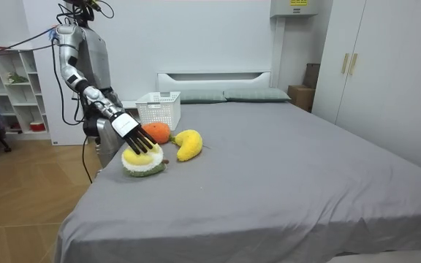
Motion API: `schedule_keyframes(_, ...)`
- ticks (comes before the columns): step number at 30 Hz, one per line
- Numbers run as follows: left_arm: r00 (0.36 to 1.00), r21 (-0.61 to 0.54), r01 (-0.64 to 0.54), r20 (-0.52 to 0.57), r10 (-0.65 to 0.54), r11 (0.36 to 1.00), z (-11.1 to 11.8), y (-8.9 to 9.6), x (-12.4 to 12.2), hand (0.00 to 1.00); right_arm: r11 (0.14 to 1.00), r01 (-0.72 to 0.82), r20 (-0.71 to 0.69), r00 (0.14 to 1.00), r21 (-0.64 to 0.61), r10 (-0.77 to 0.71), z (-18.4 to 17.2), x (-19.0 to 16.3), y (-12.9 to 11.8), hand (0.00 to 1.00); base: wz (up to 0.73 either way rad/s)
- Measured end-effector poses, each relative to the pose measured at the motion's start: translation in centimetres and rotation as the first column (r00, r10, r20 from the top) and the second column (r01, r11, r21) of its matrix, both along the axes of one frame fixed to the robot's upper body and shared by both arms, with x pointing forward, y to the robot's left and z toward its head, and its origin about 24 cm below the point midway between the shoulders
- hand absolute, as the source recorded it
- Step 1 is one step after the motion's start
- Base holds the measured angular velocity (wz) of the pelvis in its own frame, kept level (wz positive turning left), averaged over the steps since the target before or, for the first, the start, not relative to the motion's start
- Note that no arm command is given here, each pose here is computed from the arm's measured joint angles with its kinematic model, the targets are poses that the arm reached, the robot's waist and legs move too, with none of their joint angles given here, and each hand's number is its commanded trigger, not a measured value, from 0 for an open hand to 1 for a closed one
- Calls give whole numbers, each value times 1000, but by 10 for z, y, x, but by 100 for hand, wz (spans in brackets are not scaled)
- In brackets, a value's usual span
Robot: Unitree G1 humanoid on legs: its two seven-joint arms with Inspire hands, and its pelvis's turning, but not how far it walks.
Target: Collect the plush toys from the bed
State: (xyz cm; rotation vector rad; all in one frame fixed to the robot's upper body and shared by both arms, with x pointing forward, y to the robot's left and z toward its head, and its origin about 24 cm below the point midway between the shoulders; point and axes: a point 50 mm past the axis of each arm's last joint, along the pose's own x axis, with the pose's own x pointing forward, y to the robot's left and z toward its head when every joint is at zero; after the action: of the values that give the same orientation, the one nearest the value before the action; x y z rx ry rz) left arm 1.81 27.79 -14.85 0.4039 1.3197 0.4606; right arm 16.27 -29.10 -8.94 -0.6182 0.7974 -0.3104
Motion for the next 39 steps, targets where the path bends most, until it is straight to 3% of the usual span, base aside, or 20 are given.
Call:
schedule_keyframes(13,1000,-5,-13,-9,13,1000,0,0,-3,0,1000,29,-125,992,-5,-29,-18,-26,-5,0,0)
schedule_keyframes(14,1000,-6,-14,-10,13,1000,-1,-1,-4,0,1000,31,-138,990,-7,-31,-20,-28,-5,45,0)
schedule_keyframes(15,1000,-7,-14,-13,14,1000,-1,-1,-5,0,999,31,-142,989,-8,-32,-20,-29,-6,68,0)
schedule_keyframes(17,1000,-10,-17,-24,17,1000,-2,-1,-7,0,999,28,-161,986,-21,-31,-23,-33,-6,100,0)
schedule_keyframes(39,999,-7,51,-11,-51,999,-2,-4,10,0,999,19,-235,971,-47,-30,-34,-45,-4,100,0)
